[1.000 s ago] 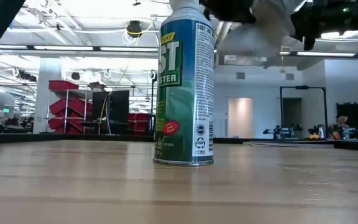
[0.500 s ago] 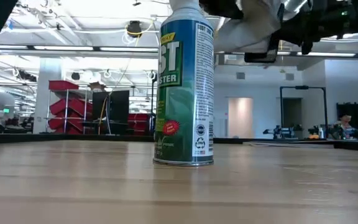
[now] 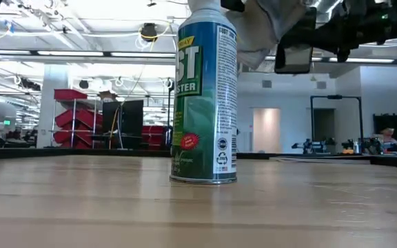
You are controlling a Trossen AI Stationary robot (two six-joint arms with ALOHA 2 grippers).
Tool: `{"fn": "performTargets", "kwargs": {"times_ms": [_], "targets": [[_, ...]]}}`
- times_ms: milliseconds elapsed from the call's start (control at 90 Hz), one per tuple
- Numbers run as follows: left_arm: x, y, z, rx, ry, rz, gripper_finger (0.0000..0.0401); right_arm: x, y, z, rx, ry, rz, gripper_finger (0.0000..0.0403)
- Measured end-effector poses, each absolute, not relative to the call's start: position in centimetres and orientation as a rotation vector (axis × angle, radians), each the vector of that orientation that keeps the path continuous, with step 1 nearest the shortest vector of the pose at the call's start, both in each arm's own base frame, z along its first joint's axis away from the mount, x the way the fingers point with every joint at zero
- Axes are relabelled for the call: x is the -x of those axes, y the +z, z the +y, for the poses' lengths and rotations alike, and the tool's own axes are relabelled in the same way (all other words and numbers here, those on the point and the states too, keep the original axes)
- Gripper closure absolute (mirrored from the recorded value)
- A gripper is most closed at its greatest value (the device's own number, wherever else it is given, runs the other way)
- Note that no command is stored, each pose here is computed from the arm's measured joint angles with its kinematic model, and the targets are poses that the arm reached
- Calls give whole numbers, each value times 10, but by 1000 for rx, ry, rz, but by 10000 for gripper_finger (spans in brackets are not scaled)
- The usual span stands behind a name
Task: Apply microfiber cloth
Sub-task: Wipe the front of the cellphone with a gray microfiber cloth
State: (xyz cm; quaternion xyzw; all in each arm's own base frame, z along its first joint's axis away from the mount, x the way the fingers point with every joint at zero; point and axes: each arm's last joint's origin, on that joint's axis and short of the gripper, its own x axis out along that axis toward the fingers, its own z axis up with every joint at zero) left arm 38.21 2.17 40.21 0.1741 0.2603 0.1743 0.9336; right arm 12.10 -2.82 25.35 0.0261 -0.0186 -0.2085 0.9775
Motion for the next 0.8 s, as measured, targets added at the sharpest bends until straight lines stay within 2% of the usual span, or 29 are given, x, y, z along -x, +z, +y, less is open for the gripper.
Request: {"fn": "performTargets", "kwargs": {"times_ms": [200,289,489,800], "targets": [[-327,408,17,-310,354,485,401,-122,253,-25,-53,-405,-32,389],[-301,394,16,-264,322,462,401,-122,253,-24,-53,-398,-27,389],[-248,335,9,-201,219,363,401,-121,246,-23,-74,-394,41,389],[-184,229,8,57,227,156,401,-120,244,-23,-109,-398,48,389]]}}
